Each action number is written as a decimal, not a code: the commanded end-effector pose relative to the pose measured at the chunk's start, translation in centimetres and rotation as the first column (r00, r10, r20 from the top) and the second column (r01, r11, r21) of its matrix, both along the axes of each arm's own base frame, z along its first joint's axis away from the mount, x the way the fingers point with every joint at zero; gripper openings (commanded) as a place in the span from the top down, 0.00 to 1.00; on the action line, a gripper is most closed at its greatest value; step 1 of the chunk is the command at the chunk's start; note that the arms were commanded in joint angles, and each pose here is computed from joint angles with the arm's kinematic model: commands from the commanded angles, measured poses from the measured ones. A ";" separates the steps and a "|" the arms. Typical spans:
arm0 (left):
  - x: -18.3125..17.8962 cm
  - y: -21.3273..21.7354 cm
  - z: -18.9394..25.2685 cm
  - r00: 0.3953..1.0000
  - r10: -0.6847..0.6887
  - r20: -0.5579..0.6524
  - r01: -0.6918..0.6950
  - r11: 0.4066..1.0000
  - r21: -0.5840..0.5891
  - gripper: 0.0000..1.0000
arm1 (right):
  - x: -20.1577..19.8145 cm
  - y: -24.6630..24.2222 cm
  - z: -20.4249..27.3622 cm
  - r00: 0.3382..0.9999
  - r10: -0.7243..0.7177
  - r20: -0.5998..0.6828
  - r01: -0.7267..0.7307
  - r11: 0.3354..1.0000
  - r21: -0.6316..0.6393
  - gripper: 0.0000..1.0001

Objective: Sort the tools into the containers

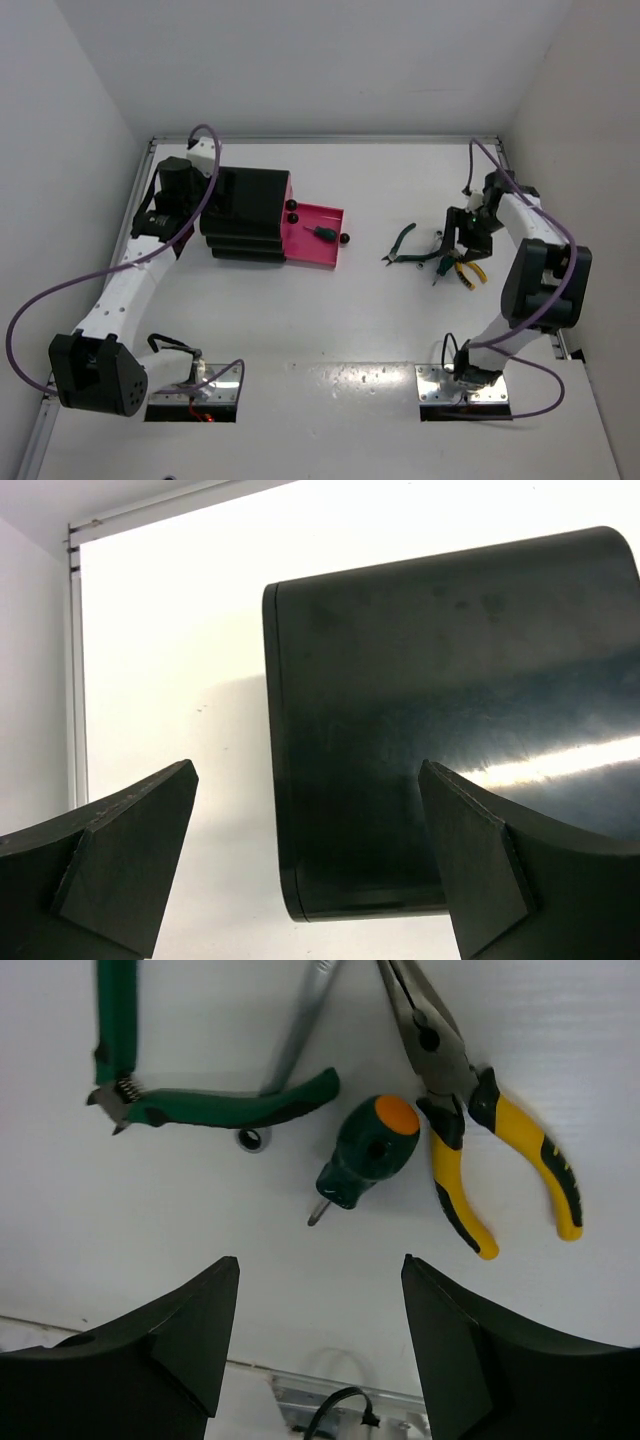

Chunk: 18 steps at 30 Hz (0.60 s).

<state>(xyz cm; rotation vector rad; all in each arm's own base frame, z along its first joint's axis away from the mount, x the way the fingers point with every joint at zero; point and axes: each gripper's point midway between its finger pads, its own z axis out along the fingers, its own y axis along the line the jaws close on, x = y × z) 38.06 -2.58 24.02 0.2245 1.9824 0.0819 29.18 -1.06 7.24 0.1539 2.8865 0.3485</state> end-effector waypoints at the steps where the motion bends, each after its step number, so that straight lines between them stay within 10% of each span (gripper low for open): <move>1: -0.1 1.0 1.5 0.997 0.042 0.063 -0.042 0.999 0.002 0.00 | -1.0 -0.1 -1.8 0.984 -0.144 -0.102 0.149 0.988 0.039 0.33; 18: 0.3 1.2 0.2 0.998 0.043 0.052 -0.044 0.999 0.024 0.00 | 0.3 -0.2 -6.7 0.960 -0.218 -0.176 0.231 0.971 0.058 0.39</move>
